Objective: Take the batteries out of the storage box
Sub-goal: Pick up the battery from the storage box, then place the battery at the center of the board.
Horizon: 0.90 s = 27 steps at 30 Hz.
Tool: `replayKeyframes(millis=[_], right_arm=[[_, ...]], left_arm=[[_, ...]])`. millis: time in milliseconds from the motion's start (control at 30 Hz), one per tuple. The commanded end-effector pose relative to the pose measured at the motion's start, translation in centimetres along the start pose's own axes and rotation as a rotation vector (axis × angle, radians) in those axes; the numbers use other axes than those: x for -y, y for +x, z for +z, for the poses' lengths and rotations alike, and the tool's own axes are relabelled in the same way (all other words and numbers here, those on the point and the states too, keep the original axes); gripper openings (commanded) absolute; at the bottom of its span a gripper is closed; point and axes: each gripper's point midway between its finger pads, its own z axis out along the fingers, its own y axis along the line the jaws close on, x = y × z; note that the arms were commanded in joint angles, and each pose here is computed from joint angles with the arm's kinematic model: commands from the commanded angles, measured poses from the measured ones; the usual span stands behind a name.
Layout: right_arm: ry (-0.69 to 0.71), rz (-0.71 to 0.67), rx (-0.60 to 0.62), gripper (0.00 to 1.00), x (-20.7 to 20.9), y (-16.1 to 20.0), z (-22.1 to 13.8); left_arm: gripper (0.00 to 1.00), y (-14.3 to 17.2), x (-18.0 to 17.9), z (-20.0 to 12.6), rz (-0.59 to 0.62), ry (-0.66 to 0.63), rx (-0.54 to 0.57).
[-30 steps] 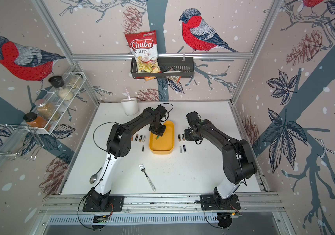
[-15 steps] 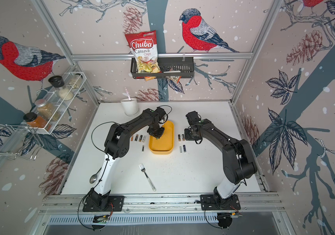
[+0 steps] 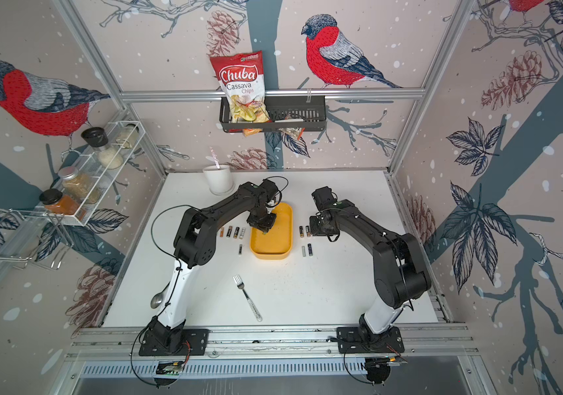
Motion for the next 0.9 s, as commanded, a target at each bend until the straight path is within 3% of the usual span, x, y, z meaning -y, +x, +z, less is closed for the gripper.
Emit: replayKeyframes(millis=[0,267,400,633,867], right_arm=[[-0.013,-0.008,0.000,0.29,-0.5,-0.2,-0.1],[-0.024,-0.020,0.003,0.29,-1.1,-0.7,0.0],[-0.036,-0.029,0.007,0.29,-1.5,-1.0,0.1],[-0.044,-0.045,0.010,0.29,-2.2,-1.6,0.2],[-0.056,-0.066,0.015,0.29,-3.3,-2.6,0.3]], left_arm=[[0.12,-0.4,0.7,-1.3,-0.015,0.029,0.035],[0.12,-0.3,0.9,-3.6,-0.043,0.067,0.082],[0.12,-0.2,0.8,-5.7,-0.076,0.150,0.137],[0.12,1.1,-1.9,-8.6,-0.143,0.151,0.187],[0.12,4.6,-5.6,-9.5,-0.224,0.112,0.195]])
